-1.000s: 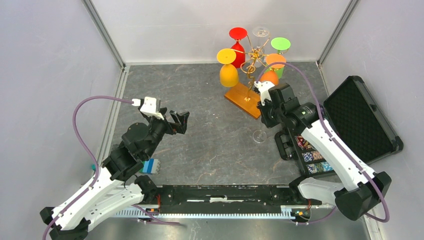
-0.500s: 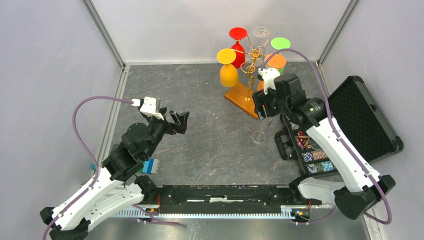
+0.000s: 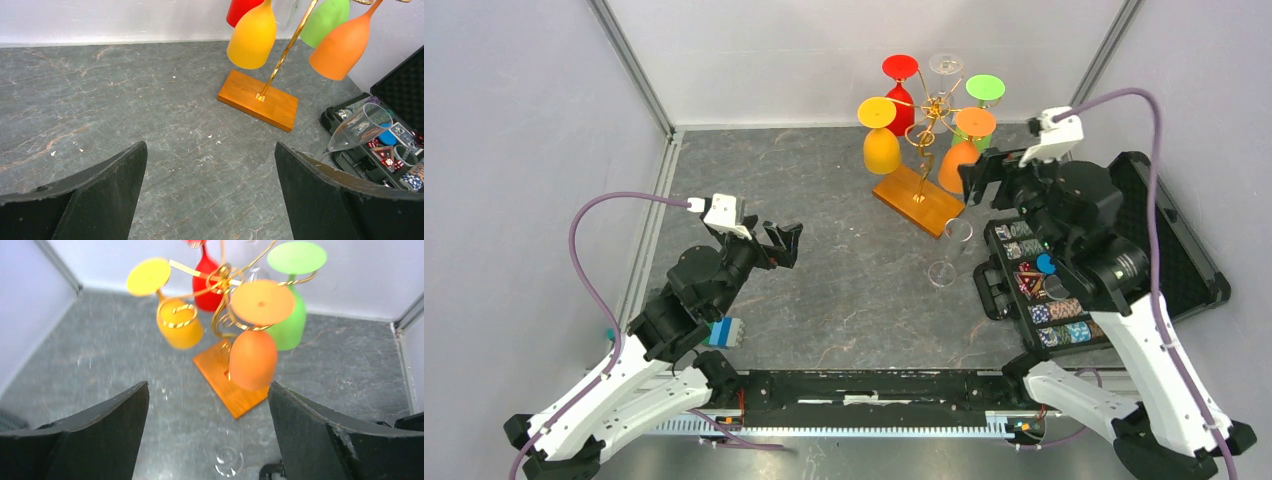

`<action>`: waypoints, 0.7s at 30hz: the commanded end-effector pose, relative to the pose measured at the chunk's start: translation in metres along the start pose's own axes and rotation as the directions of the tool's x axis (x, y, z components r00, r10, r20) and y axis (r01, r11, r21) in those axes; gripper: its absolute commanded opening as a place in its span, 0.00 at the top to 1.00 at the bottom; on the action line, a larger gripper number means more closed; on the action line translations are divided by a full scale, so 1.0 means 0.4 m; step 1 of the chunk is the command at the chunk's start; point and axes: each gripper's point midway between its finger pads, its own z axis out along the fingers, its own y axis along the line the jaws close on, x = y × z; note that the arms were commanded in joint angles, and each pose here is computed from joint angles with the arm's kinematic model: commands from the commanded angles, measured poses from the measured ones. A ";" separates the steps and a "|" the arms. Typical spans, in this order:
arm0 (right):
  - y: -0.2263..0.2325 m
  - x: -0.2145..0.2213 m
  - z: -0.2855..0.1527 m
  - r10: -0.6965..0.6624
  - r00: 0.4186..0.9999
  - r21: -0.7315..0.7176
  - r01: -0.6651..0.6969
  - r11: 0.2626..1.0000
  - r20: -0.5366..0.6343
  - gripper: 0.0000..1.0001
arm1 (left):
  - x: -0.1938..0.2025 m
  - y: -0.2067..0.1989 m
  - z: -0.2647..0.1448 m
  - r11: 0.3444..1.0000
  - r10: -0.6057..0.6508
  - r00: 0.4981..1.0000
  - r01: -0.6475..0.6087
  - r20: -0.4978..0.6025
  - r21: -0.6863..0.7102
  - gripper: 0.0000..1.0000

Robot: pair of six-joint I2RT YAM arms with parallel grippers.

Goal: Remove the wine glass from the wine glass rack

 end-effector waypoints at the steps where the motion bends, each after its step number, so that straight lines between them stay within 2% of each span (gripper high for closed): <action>1: -0.062 -0.110 -0.007 0.169 0.966 0.148 -0.199 0.969 0.194 0.04 | -0.016 -0.014 0.002 1.000 0.007 1.000 -0.007 0.022 0.028 0.00; 5: -0.082 -0.141 0.017 0.198 0.955 0.192 -0.242 0.951 0.220 0.02 | -0.014 -0.020 0.002 0.999 0.003 1.000 -0.004 0.017 0.039 0.00; 10: -0.089 -0.179 0.069 0.245 0.942 0.138 -0.281 0.950 0.230 0.02 | -0.009 -0.022 0.002 0.999 -0.002 1.000 0.001 0.012 0.045 0.00; 14: -0.148 -0.178 0.134 0.326 0.925 0.090 -0.348 0.933 0.195 0.02 | -0.010 -0.029 0.001 0.998 -0.007 1.000 0.006 0.011 0.058 0.00; 18: -0.230 -0.134 0.177 0.446 0.880 -0.002 -0.452 0.892 0.167 0.02 | -0.012 -0.033 -0.001 0.998 -0.007 1.000 0.007 0.008 0.068 0.00; 21: -0.231 -0.109 0.180 0.536 0.831 -0.179 -0.510 0.841 0.150 0.08 | -0.009 -0.039 0.000 0.997 -0.005 1.000 0.005 0.000 0.078 0.00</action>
